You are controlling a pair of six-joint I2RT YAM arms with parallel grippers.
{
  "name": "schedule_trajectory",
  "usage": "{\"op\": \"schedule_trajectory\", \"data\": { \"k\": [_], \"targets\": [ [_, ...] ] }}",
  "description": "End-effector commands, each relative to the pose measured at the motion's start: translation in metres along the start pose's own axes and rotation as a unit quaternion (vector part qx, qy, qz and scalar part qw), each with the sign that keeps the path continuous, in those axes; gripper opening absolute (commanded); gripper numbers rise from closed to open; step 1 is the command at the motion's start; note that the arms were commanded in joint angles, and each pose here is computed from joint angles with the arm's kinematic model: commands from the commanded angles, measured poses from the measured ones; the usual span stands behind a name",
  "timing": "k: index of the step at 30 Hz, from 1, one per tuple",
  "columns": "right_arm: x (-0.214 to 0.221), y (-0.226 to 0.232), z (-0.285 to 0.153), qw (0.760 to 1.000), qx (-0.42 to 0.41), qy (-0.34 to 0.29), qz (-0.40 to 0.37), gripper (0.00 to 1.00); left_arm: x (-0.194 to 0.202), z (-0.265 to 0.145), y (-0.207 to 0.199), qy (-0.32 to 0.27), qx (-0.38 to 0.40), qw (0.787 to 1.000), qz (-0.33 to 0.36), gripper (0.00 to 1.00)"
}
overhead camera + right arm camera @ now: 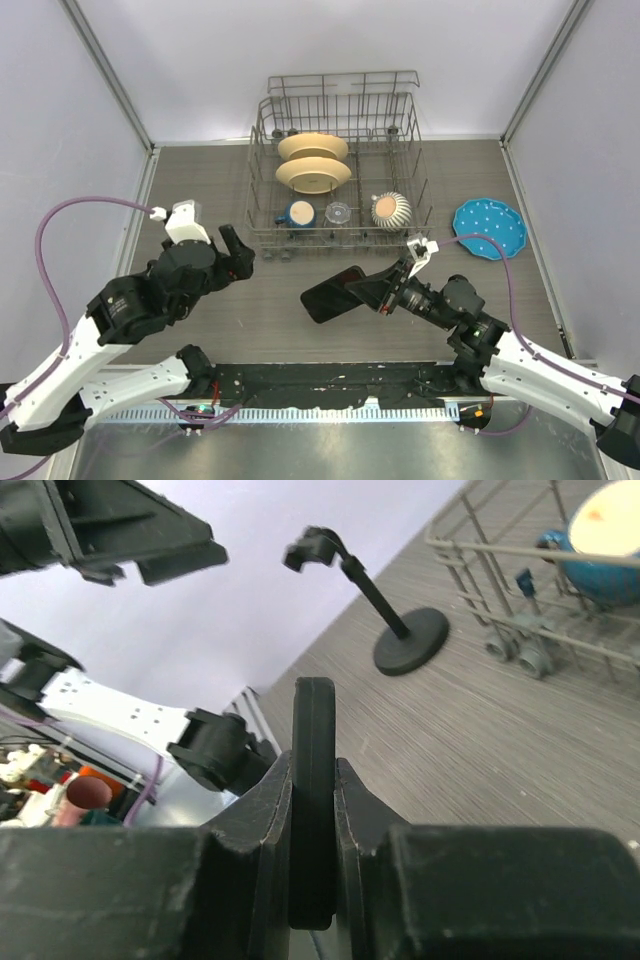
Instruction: Place the phone on the phone stand
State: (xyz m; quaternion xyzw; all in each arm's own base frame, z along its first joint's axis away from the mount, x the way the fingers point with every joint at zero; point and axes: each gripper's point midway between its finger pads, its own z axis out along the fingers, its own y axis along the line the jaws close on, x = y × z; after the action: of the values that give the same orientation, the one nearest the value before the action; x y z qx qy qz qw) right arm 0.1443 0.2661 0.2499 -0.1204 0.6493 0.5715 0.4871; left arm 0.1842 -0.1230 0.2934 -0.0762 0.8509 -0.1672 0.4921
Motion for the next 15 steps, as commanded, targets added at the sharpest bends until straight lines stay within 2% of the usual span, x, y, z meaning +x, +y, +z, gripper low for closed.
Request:
{"op": "schedule_trajectory", "data": {
  "k": [1,5,6,8,9,11,12,15],
  "targets": [
    [-0.029,0.012,0.003,0.999,-0.004,-0.041,-0.025,0.01,-0.005,0.020,0.030,-0.026,-0.095,0.995,-0.033,0.93],
    [-0.027,0.015,0.004,0.999,-0.013,-0.033,-0.025,0.01,0.002,0.038,0.035,0.000,-0.093,0.989,-0.115,0.96],
    [-0.028,0.016,0.003,0.999,-0.012,-0.037,-0.025,0.01,-0.004,0.044,0.040,-0.012,-0.099,0.982,-0.162,0.96],
    [-0.030,0.017,0.003,0.999,-0.014,-0.040,-0.022,0.01,0.003,0.049,0.046,-0.007,-0.096,0.975,-0.201,0.96],
    [-0.030,0.017,0.002,0.999,-0.016,-0.042,-0.022,0.01,-0.002,0.053,0.047,-0.022,-0.090,0.964,-0.248,0.96],
    [-0.030,0.019,0.002,0.999,-0.020,-0.041,-0.024,0.01,0.004,0.057,0.057,-0.040,-0.091,0.952,-0.288,0.97],
    [-0.030,0.020,0.002,0.999,-0.021,-0.040,-0.025,0.01,-0.007,0.050,0.064,-0.078,-0.084,0.941,-0.318,0.98],
    [-0.032,0.021,0.001,0.999,-0.022,-0.043,-0.025,0.01,0.001,0.045,0.084,-0.121,-0.090,0.899,-0.411,1.00]
  ]
}}
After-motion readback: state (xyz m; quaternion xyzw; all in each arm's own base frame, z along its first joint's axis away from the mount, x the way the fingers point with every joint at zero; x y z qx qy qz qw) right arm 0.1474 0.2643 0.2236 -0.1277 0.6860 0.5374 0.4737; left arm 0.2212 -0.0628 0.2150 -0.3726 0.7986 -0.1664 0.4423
